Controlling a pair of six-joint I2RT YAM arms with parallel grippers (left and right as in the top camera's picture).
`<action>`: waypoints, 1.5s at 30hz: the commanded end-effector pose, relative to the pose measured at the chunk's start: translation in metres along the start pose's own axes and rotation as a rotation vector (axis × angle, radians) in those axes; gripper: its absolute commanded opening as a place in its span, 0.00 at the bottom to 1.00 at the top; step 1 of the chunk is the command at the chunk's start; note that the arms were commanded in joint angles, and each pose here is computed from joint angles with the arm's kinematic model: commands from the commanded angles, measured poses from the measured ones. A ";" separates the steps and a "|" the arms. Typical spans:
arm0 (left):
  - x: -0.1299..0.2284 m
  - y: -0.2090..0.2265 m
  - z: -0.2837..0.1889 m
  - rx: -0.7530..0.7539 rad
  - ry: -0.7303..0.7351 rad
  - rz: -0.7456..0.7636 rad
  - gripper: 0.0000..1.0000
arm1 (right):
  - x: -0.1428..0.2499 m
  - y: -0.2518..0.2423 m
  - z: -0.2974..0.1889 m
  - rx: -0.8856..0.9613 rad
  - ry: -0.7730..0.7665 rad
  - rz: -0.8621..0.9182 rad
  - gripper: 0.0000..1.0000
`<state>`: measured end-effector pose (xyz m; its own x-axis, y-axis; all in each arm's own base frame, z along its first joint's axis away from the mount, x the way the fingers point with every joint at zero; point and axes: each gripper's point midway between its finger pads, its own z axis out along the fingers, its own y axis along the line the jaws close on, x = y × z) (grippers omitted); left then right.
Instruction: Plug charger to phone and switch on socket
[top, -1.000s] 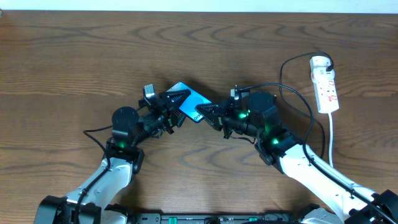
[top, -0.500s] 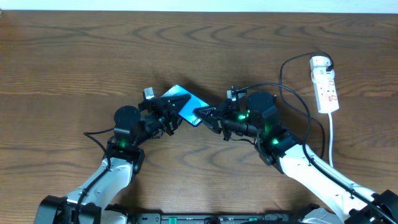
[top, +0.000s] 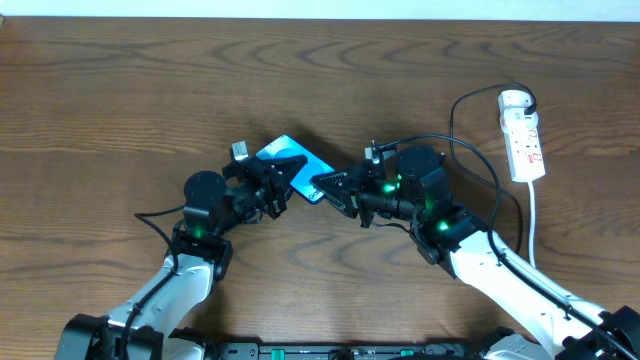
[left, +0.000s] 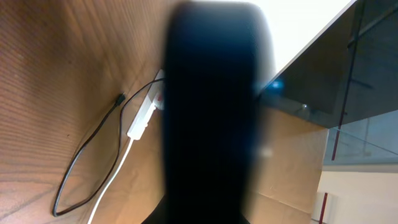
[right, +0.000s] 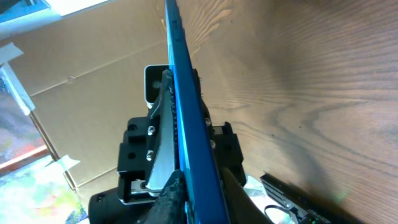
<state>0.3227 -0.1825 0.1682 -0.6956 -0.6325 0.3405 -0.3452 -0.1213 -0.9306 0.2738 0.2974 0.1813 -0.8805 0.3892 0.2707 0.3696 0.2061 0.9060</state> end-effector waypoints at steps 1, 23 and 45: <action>-0.004 -0.018 0.001 0.049 -0.027 0.039 0.08 | 0.009 -0.009 0.001 0.022 0.039 -0.098 0.21; -0.032 0.003 0.002 -0.053 -0.166 0.134 0.07 | -0.103 0.011 -0.150 0.358 -0.645 -0.936 0.79; 0.034 -0.005 0.033 -0.109 0.393 0.173 0.07 | -0.126 -0.061 -0.201 0.841 -0.628 -0.453 0.87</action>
<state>0.3466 -0.2133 0.1576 -0.8354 -0.4882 0.2526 -0.3171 0.0528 -0.9469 0.2840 0.0550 0.1604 -0.7292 0.4814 -0.4863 0.3273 0.8695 0.3701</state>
